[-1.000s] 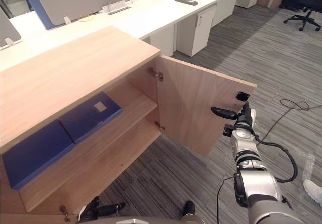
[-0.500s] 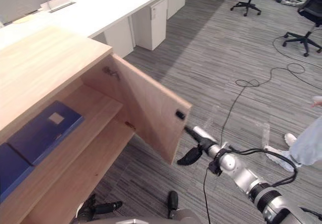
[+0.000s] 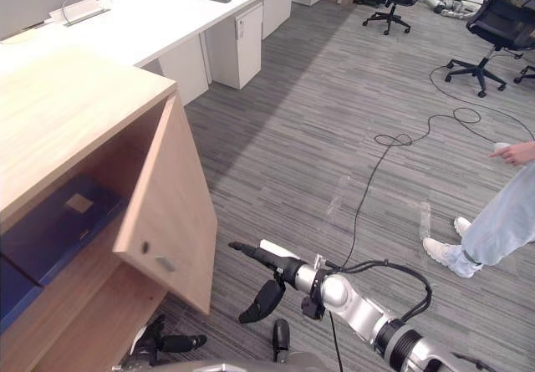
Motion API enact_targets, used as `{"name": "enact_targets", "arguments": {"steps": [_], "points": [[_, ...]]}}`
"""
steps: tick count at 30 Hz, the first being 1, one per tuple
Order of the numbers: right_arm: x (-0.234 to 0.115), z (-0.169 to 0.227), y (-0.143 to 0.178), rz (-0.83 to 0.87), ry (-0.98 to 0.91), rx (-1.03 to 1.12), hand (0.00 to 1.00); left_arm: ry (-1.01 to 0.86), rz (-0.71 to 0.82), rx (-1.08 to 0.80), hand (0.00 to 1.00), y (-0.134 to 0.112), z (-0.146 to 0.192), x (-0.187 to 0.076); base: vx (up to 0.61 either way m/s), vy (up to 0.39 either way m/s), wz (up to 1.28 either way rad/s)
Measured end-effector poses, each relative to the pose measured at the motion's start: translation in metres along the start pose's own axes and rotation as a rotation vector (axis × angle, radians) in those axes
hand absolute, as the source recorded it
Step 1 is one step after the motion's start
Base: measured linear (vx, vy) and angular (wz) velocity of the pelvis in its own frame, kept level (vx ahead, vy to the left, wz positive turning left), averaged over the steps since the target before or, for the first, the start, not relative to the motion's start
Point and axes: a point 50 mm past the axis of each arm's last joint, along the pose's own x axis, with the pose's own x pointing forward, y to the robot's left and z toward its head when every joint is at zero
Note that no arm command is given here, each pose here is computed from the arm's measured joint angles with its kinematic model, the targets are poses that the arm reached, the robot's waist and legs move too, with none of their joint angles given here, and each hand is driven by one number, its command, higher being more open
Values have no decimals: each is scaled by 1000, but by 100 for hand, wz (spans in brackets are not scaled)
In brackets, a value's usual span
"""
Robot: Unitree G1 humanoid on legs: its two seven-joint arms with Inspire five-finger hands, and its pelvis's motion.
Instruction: Walk over to the cabinet, pick up the folder, carry it to the office cabinet, place the folder inside the office cabinet, then close the office cabinet door
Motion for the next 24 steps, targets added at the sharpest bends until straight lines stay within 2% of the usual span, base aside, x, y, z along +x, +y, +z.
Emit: {"name": "enact_targets", "arguments": {"steps": [3,9,16,19,22,24], "points": [[11,-10,21,15,44,98,100,-22,-17,31,100,-4,7,1,-30,32,-2],[17,-28,35,13,135,182,100,-14,-35,25,100,-12,4,0,-14,5,10],[11,-72,53,-168,356,459,100,24,-31,-59,100,-22,-6,-4,-36,23,50],[-12,-100,60,-268,502,554,100,16,-63,-79,100,-36,-4,-7,-2,90,128],[-40,-126,75,-412,649,702,100,7,-36,-94,100,-31,-3,-6,44,103,205],[-42,-129,73,-511,659,799,100,13,12,-100,100,-19,-5,-5,53,-61,215]]}}
